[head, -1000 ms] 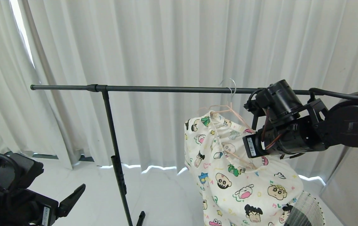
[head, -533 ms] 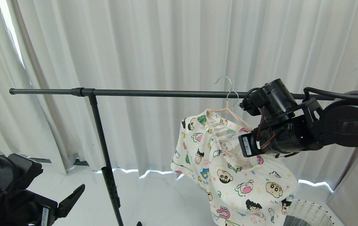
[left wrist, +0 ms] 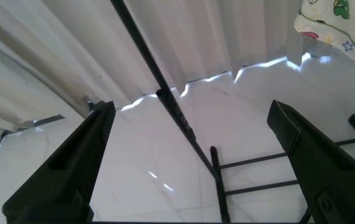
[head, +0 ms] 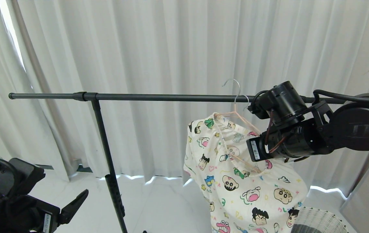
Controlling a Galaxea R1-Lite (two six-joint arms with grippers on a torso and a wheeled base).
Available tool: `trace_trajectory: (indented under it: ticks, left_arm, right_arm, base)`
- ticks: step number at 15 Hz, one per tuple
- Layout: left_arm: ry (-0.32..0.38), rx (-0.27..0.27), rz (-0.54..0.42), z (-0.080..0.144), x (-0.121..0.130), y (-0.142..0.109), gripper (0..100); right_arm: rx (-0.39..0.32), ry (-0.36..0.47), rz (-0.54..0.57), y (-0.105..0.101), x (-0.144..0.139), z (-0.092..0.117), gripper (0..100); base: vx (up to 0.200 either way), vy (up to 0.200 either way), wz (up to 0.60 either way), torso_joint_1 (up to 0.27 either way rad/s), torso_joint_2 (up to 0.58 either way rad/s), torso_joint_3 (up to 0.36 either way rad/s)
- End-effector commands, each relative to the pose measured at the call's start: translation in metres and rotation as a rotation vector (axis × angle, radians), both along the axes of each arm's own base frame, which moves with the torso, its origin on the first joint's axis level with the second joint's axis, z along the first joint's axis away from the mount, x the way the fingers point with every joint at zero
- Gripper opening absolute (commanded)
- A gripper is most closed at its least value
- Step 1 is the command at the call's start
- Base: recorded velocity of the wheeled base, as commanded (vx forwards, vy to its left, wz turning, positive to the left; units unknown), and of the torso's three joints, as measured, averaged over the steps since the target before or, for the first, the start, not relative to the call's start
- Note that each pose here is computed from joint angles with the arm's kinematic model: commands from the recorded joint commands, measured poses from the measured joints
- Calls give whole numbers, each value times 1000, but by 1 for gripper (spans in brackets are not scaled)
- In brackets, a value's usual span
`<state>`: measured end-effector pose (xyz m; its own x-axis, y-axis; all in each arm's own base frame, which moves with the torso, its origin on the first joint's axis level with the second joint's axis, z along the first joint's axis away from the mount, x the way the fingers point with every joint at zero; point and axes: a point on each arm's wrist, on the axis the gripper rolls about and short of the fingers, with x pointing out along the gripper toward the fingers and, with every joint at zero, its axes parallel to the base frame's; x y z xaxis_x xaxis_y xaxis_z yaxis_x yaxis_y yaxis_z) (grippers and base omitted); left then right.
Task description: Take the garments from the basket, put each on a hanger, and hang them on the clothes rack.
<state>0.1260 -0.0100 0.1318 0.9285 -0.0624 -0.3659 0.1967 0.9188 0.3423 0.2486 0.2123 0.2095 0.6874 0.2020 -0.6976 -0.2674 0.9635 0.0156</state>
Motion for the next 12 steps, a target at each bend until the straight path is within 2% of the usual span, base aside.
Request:
trace_trajectory:
  ticks: [1, 5, 11, 12]
  left_arm:
    - [1, 0, 1, 0, 0, 0, 100]
    - [1, 0, 1, 0, 0, 0, 100]
    - [-2, 0, -10, 0, -1, -1, 100]
    - [-2, 0, -10, 0, -1, -1, 100]
  right_arm:
    - [0, 0, 2, 1, -1, 0, 0]
    - [-9, -10, -10, 1, 0, 0, 0]
    - [-5, -19, -13, 3, 3, 1, 0]
    - [-8, -18, -14, 4, 4, -1, 0]
  base:
    - [0, 200, 0, 12, 7, 2]
    - [0, 0, 0, 0, 0, 0]
    - [200, 0, 0, 4, -5, 6]
    - [0, 0, 0, 0, 0, 0]
